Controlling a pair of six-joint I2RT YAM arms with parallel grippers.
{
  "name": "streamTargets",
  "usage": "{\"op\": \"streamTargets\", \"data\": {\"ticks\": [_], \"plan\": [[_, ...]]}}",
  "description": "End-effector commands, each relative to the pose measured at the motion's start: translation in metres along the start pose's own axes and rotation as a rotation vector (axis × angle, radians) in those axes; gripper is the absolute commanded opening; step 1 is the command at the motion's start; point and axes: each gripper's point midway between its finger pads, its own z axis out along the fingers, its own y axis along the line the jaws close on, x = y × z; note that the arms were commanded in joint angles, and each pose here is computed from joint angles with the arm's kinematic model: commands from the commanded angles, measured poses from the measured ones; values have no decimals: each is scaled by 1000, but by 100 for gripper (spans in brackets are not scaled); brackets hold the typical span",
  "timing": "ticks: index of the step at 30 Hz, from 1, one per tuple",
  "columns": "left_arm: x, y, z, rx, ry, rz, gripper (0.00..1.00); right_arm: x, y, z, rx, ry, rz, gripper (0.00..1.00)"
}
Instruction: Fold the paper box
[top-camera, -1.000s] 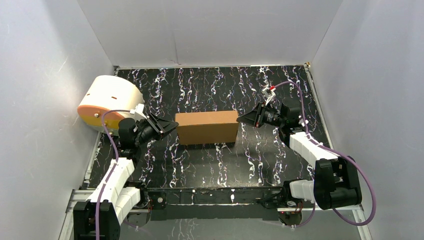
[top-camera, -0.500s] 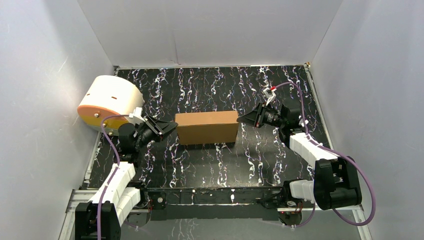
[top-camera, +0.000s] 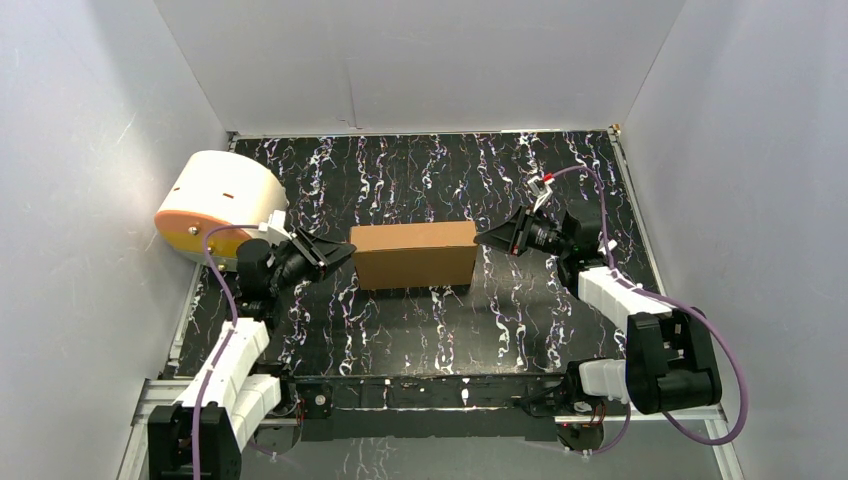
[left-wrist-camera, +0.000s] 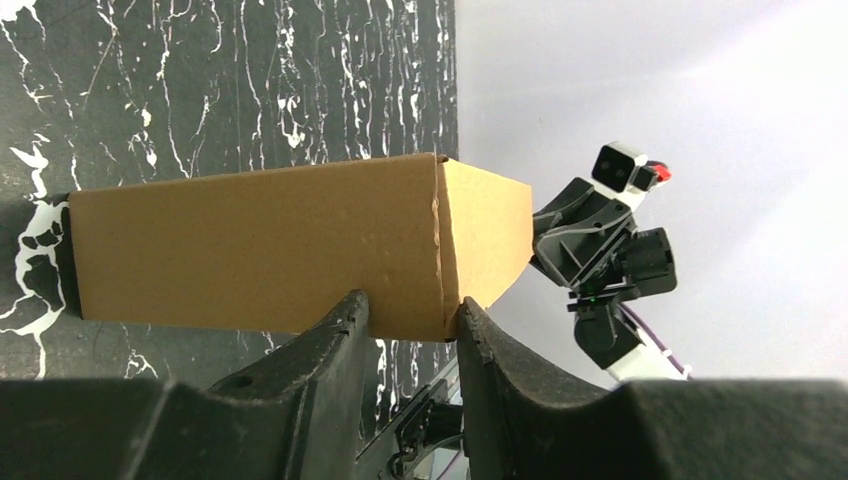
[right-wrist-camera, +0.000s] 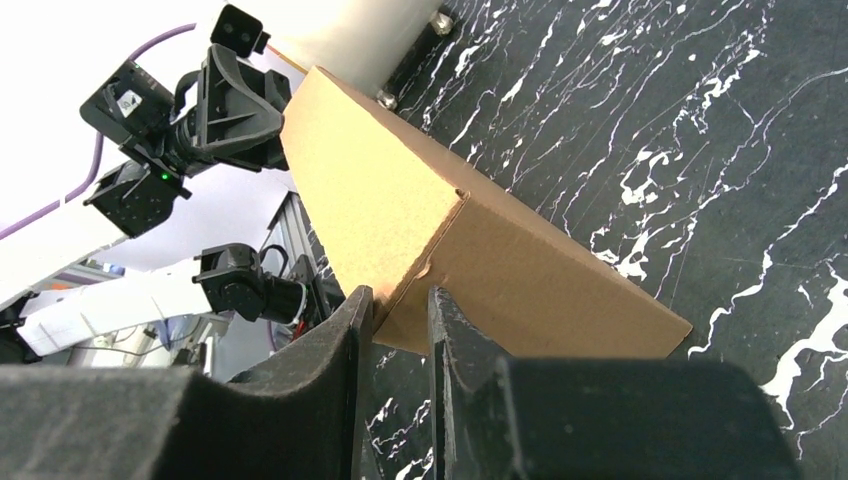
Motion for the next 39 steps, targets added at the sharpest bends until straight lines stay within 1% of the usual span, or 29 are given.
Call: {"op": "streamTargets", "data": {"ticks": [1, 4, 5, 8, 11, 16, 19, 21, 22, 25, 27, 30, 31, 32, 34, 35, 39], "plan": [[22, 53, -10, -264, 98, -75, 17, 43, -30, -8, 143, 143, 164, 16], [7, 34, -12, -283, 90, 9, 38, 16, -13, -5, 117, 116, 112, 27], [1, 26, -12, -280, 82, 41, 43, 9, -8, -4, 108, 108, 102, 31], [-17, 3, -14, -271, 62, 136, 57, -8, 6, -2, 83, 95, 74, 39], [-33, -25, -14, -233, 55, 246, 66, -26, 21, -2, 67, 85, 27, 46], [-50, -54, -17, -206, 51, 406, 70, -50, 41, -8, 77, 34, -92, 56], [-55, -68, -18, -182, 56, 518, 74, -60, 48, -16, 115, -19, -170, 64], [-57, -78, -17, -166, 61, 590, 77, -67, 57, -23, 138, -61, -219, 73], [-57, -82, -17, -163, 63, 638, 79, -69, 60, -26, 152, -77, -237, 76], [-48, -98, -12, -147, 92, 780, 84, -74, 71, -36, 172, -113, -300, 82], [-38, -103, -3, -150, 131, 878, 86, -70, 73, -43, 195, -128, -310, 86], [-16, -106, 11, -145, 221, 1030, 88, -68, 75, -53, 223, -178, -369, 93], [-10, -107, 16, -141, 251, 1088, 89, -73, 78, -57, 232, -217, -406, 97], [-4, -108, 20, -138, 270, 1118, 89, -75, 77, -62, 262, -252, -415, 98], [7, -109, 28, -116, 316, 1201, 91, -81, 77, -74, 321, -321, -428, 99], [13, -108, 32, -104, 343, 1230, 92, -83, 82, -80, 330, -348, -459, 99], [33, -110, 47, -59, 430, 1347, 93, -84, 87, -93, 364, -397, -528, 99]]}}
